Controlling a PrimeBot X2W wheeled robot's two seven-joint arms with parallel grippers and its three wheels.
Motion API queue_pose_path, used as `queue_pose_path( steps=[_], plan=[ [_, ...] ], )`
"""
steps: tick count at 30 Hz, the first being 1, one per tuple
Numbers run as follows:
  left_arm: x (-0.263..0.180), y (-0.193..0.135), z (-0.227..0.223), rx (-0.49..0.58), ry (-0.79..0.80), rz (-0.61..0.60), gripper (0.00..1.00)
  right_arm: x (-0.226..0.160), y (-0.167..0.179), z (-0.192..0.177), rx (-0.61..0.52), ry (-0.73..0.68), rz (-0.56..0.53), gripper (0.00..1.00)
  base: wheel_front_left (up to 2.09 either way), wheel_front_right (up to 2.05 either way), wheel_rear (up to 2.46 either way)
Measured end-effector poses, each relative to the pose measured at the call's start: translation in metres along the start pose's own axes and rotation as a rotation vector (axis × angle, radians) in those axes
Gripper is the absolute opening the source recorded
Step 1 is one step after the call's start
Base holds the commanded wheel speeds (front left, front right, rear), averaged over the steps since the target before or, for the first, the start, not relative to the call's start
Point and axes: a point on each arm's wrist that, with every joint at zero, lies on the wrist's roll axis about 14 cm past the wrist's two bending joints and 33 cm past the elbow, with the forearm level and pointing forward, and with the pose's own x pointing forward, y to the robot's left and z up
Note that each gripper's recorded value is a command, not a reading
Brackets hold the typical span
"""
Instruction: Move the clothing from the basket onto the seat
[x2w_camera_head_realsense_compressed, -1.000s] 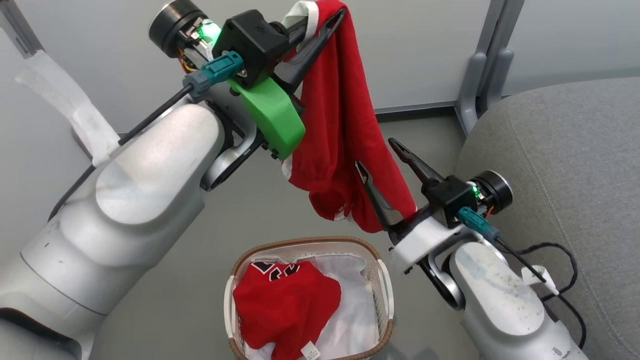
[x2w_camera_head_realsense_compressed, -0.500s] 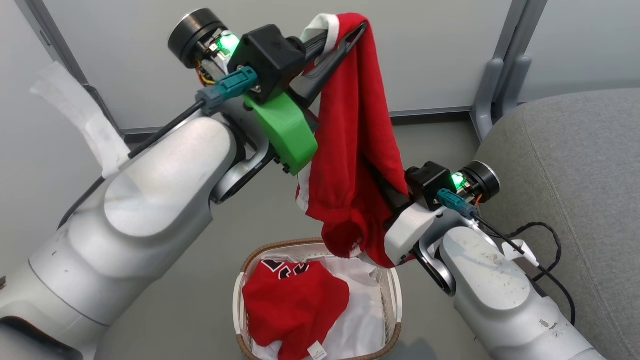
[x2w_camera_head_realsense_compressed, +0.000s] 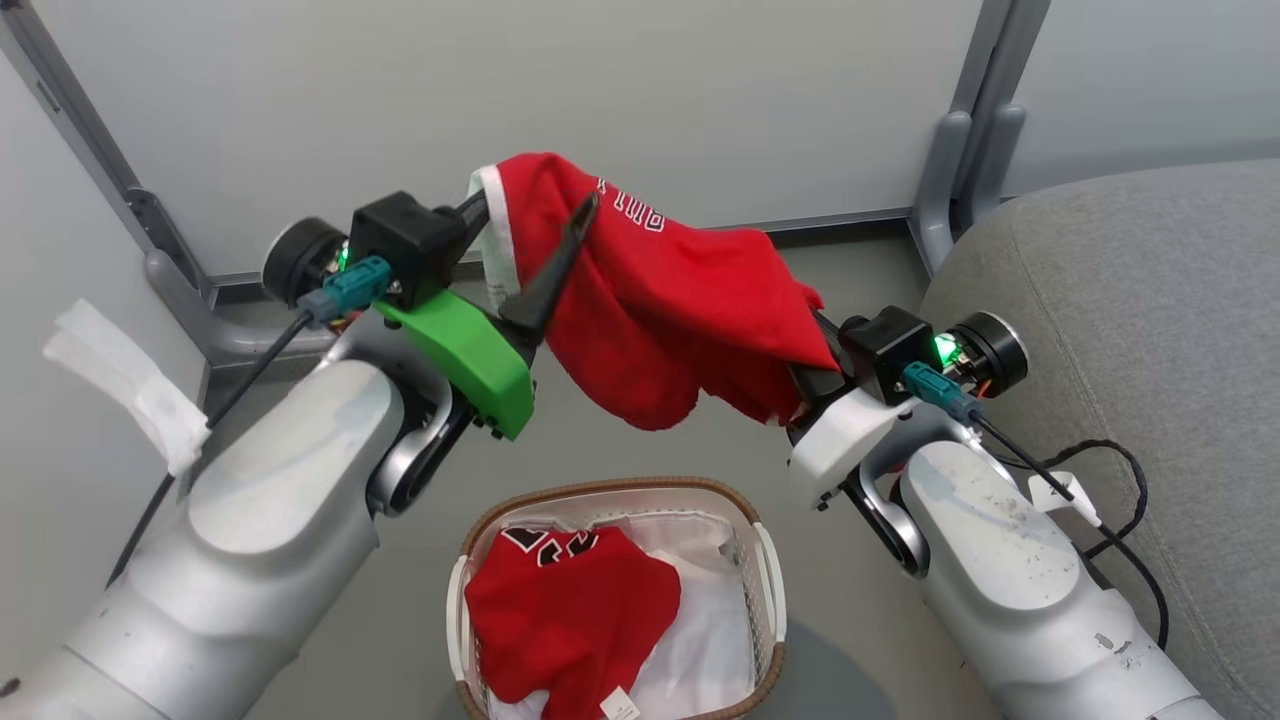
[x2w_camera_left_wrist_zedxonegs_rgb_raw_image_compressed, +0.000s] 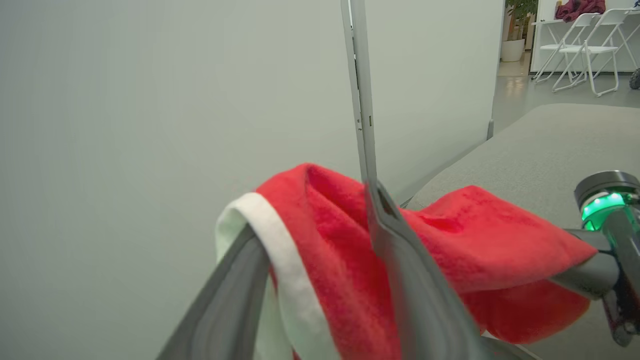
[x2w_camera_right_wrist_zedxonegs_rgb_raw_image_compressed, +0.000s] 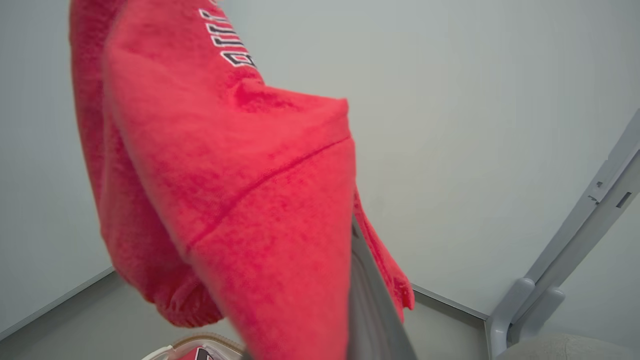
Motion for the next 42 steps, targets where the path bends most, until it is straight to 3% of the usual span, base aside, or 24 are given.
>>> queue_pose_path(
  steps=[5,15,28,42],
  plan=[
    [-0.006,-0.009,-0.029,-0.073,0.028,0.013,1.00,-0.006,-0.018,-0.002,-0.017,0.010,-0.045,0.00,0.00,0.00,0.00],
    [-0.003,-0.062,-0.075,-0.191,0.083,-0.071,1.00,-0.035,-0.080,-0.011,-0.082,0.048,-0.187,0.00,0.00,0.00,0.00],
    [0.024,-0.125,-0.106,-0.233,0.125,-0.241,1.00,-0.112,-0.171,-0.001,-0.162,0.070,-0.464,0.00,0.00,0.00,0.00],
    [0.050,-0.199,-0.121,-0.269,0.124,-0.477,1.00,-0.201,-0.215,-0.013,-0.182,0.167,-0.700,0.00,0.00,0.00,0.00]
  ],
)
